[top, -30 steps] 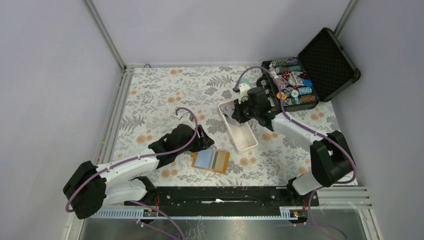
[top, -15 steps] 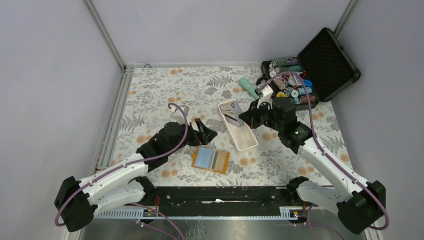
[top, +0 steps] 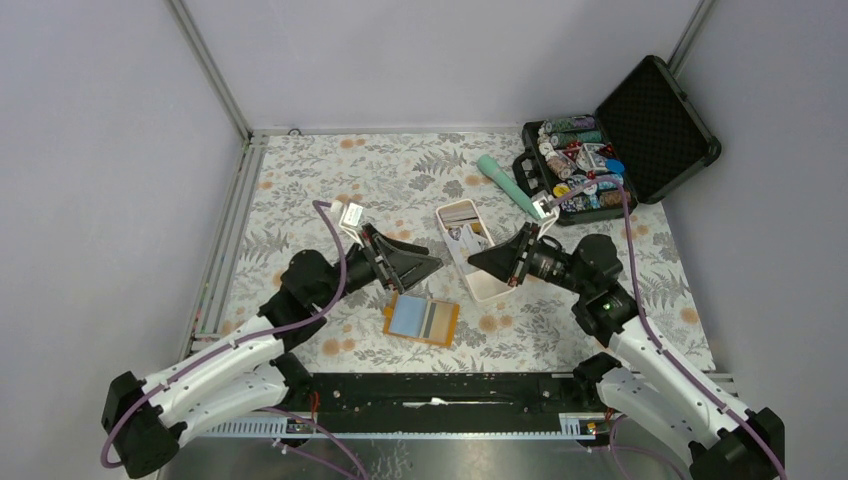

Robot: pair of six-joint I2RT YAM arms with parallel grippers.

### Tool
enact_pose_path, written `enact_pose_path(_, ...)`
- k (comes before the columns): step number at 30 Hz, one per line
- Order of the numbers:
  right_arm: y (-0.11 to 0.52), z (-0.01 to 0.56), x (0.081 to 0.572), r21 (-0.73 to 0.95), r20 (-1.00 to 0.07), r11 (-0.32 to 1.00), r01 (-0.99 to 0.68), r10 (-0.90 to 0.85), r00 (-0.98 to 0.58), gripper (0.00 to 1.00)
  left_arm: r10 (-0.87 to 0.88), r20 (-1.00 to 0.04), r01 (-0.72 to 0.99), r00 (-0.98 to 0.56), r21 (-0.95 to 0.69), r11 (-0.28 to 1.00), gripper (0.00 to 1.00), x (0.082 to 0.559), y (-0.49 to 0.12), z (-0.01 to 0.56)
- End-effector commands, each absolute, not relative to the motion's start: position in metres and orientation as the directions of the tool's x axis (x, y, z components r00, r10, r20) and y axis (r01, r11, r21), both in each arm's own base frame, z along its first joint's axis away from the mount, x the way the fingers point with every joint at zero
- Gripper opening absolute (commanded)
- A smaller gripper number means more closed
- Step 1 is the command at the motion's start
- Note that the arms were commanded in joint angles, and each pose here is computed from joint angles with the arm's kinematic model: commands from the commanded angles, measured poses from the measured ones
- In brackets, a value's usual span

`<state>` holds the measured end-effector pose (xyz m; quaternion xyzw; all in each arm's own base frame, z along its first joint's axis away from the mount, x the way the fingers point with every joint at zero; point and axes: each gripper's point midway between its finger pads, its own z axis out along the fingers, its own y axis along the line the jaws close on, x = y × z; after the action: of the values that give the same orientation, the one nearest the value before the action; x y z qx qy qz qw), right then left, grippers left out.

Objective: Put the credit cards into the card holder
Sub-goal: Insert the credit card into the card holder.

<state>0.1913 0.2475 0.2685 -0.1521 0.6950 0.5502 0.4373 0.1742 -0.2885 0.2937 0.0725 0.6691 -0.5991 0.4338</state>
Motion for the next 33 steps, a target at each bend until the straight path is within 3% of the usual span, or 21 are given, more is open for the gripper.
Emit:
enact_pose_path(1, 0.253, 0.322, 0.158, 0.648, -0.736, 0.101, -0.755, 0.337, -0.587, 0.00, -0.459, -0.648, 0.713, -0.607, -0.700, 0.045, 0.99, 0.146, -0.289, 0.348)
enact_pose_path(8, 0.251, 0.348, 0.141, 0.626, -0.735, 0.009, -0.779, 0.338, -0.587, 0.00, -0.414, -0.628, 0.692, -0.659, -0.721, -0.006, 0.99, 0.141, -0.299, 0.358)
enact_pose_path(9, 0.251, 0.349, 0.140, 0.625, -0.736, 0.004, -0.781, 0.336, -0.588, 0.00, -0.411, -0.629, 0.696, -0.660, -0.718, -0.020, 0.95, 0.139, -0.299, 0.360)
enact_pose_path(12, 0.251, 0.346, 0.139, 0.632, -0.729, -0.005, -0.775, 0.334, -0.597, 0.00, -0.393, -0.633, 0.709, -0.666, -0.702, -0.072, 0.68, 0.132, -0.302, 0.368)
enact_pose_path(14, 0.252, 0.343, 0.139, 0.637, -0.727, -0.004, -0.771, 0.329, -0.602, 0.00, -0.382, -0.629, 0.703, -0.677, -0.707, -0.082, 0.57, 0.132, -0.305, 0.368)
enact_pose_path(18, 0.254, 0.339, 0.140, 0.645, -0.724, -0.007, -0.764, 0.313, -0.615, 0.00, -0.377, -0.616, 0.690, -0.691, -0.718, -0.092, 0.47, 0.133, -0.308, 0.365)
enact_pose_path(27, 0.259, 0.325, 0.142, 0.671, -0.716, -0.005, -0.741, 0.254, -0.650, 0.00, -0.398, -0.598, 0.681, -0.696, -0.726, -0.101, 0.43, 0.137, -0.311, 0.370)
enact_pose_path(33, 0.260, 0.319, 0.142, 0.669, -0.724, 0.005, -0.743, 0.234, -0.649, 0.00, -0.383, -0.598, 0.675, -0.704, -0.732, -0.095, 0.06, 0.140, -0.316, 0.367)
